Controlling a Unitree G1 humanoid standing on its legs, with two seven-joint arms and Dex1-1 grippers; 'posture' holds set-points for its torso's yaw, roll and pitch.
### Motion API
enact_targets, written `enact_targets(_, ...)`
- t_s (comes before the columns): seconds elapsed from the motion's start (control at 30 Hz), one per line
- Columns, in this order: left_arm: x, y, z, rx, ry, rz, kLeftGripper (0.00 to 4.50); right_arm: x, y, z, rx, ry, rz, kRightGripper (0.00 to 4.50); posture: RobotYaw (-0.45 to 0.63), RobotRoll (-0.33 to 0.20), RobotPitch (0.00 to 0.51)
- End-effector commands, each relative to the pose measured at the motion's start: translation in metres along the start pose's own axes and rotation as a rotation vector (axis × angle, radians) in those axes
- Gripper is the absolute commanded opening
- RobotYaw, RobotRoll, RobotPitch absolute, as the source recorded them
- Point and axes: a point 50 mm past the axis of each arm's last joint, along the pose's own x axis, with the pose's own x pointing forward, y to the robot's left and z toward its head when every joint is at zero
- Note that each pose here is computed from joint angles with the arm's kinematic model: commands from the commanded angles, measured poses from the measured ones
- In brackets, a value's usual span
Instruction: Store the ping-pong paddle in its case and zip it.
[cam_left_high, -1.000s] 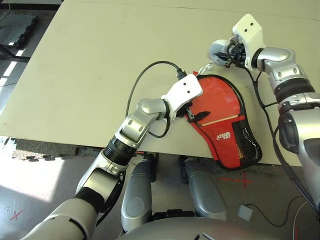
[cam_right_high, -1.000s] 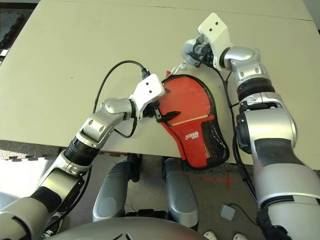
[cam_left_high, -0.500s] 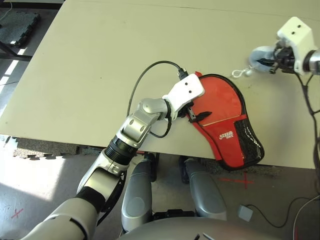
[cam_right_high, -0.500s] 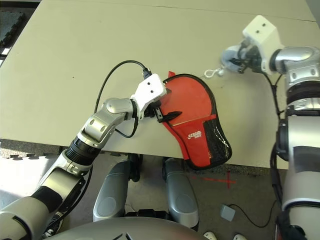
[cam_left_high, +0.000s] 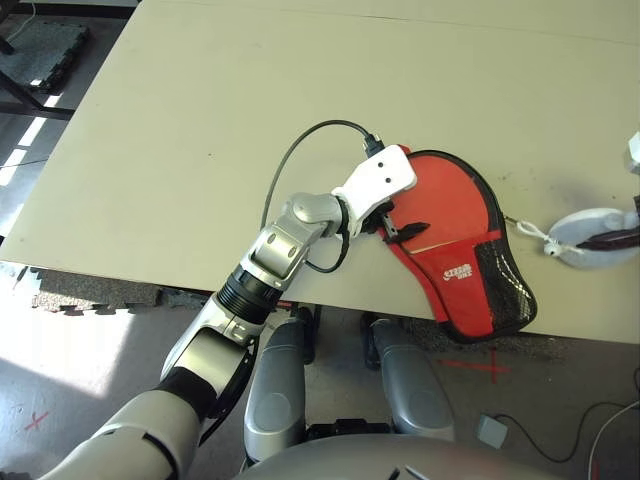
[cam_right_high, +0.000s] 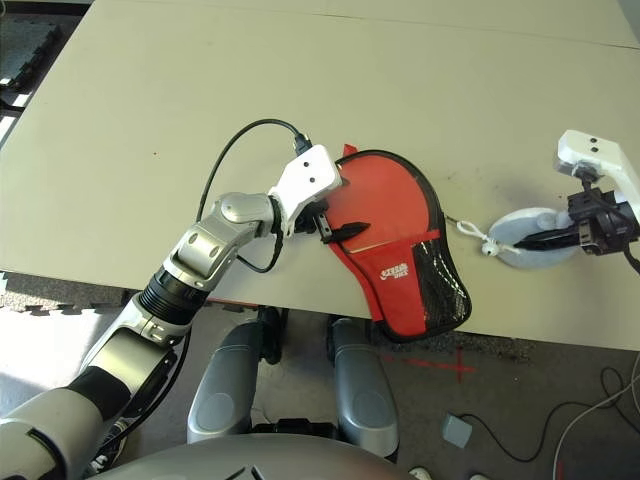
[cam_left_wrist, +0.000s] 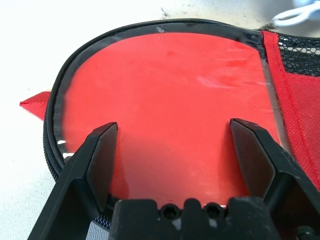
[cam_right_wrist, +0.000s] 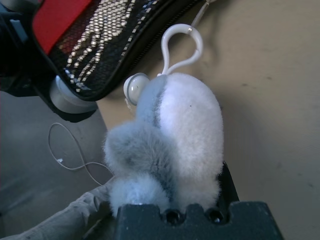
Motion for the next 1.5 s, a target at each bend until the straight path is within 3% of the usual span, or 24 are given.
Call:
enact_targets(0.03,0.002,-0.008,-0.063,-0.154,0.259,0.001,4.5,0.011,0.014,-0.008,0.038,0.032,0.112,0.38,-0.11,0.0,0.337)
enact_targets(0.17,0.001,-0.007,-0.066,-0.16,0.266,0.007,4.5,0.02,0.028,-0.009,0.045,0.047,0.201,0.38,-0.11,0.0,0.34)
enact_targets(0.3,0.0,-0.007,-0.066,-0.161,0.266,0.011,4.5,0.022,0.019,-0.004,0.019,0.015,0.155,0.38,-0.11,0.0,0.339)
enact_targets(0.53,-0.015,0.005,-0.042,-0.205,0.123,0.028,4.5,0.001,0.005,0.02,0.026,-0.153,0.04,2.88,-0.12,0.0,0.312)
enact_targets(0.67,-0.04,0.019,-0.014,-0.254,-0.031,0.052,4.5,-0.019,-0.013,0.039,0.036,-0.403,-0.065,4.38,-0.11,0.0,0.297)
enact_targets(0.77,-0.071,0.04,0.004,-0.309,-0.135,0.152,4.5,-0.025,-0.035,0.044,0.096,-0.649,-0.23,4.47,-0.1,0.0,0.284)
enact_targets(0.83,-0.081,0.047,0.007,-0.325,-0.158,0.196,4.5,-0.023,-0.044,0.043,0.119,-0.703,-0.296,4.47,-0.09,0.0,0.279)
enact_targets(0.93,-0.116,0.078,0.008,-0.356,-0.27,0.438,4.5,-0.018,-0.066,0.035,0.192,-0.864,-0.545,4.47,-0.07,0.0,0.268)
enact_targets(1.1,-0.158,0.106,-0.003,-0.342,-0.395,0.771,4.5,-0.001,-0.082,0.019,0.21,-0.898,-0.811,4.47,-0.06,0.0,0.246)
enact_targets(1.23,-0.186,0.118,-0.026,-0.335,-0.439,1.013,4.5,0.009,-0.086,0.015,0.165,-0.97,-0.993,4.47,-0.05,0.0,0.225)
enact_targets(1.5,-0.198,0.12,-0.054,-0.274,-0.483,1.188,4.5,0.011,-0.092,0.0,0.273,-0.995,-1.247,4.47,-0.06,0.0,0.198)
